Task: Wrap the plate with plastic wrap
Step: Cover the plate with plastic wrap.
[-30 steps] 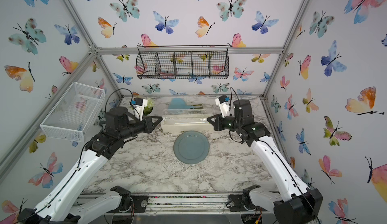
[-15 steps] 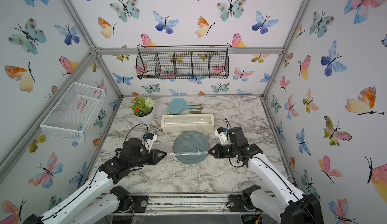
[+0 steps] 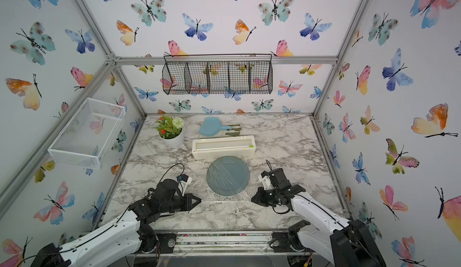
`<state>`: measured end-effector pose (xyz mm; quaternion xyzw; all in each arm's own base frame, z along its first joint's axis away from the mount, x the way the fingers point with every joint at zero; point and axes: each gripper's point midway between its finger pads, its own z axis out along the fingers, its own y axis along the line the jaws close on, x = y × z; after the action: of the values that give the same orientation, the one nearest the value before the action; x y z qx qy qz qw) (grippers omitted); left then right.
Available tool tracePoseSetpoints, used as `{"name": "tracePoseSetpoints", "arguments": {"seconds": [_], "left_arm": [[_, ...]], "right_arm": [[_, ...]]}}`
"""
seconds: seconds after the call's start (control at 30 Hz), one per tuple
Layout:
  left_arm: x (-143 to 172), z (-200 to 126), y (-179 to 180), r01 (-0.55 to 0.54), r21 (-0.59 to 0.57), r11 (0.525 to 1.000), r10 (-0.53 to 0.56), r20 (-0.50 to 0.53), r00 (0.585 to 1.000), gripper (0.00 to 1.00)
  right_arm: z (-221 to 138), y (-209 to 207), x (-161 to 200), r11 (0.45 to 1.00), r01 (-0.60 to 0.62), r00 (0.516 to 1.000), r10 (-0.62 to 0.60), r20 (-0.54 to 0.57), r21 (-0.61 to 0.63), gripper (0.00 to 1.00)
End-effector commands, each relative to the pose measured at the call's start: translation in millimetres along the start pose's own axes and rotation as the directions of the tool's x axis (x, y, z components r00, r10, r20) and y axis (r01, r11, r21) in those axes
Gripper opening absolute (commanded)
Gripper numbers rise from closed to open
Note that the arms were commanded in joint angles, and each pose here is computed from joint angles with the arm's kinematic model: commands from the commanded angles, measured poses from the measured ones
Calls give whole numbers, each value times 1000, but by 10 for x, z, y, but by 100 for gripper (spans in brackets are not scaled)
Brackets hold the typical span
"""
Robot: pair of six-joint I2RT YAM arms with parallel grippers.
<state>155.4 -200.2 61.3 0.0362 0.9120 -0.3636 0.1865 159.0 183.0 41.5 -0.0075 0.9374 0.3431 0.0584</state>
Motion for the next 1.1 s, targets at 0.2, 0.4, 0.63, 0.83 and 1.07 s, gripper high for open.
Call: {"name": "tracePoseSetpoints", "arguments": {"seconds": [0.2,0.4,0.63,0.83,1.07], "left_arm": [[78,163,330,76,-114,991,-75,6,997,0],[97,200,476,115,-190,975,-117,1,993,0],[-12,243,555,117,-279,953,-124,-8,992,0],[-160,247,666,165,-306,938,-161,37,986,0],[-344,347,617,150,-310,939,-144,44,989,0]], "right_arm": [[106,-342,-65,988,-23,999,18,39,151,2],[148,-448,-153,977,-31,998,20,54,210,2],[138,-481,-382,961,-31,995,3,103,275,2],[159,-490,-557,952,-41,990,-2,142,303,2],[235,-407,-773,959,-45,984,-6,179,281,2]]}}
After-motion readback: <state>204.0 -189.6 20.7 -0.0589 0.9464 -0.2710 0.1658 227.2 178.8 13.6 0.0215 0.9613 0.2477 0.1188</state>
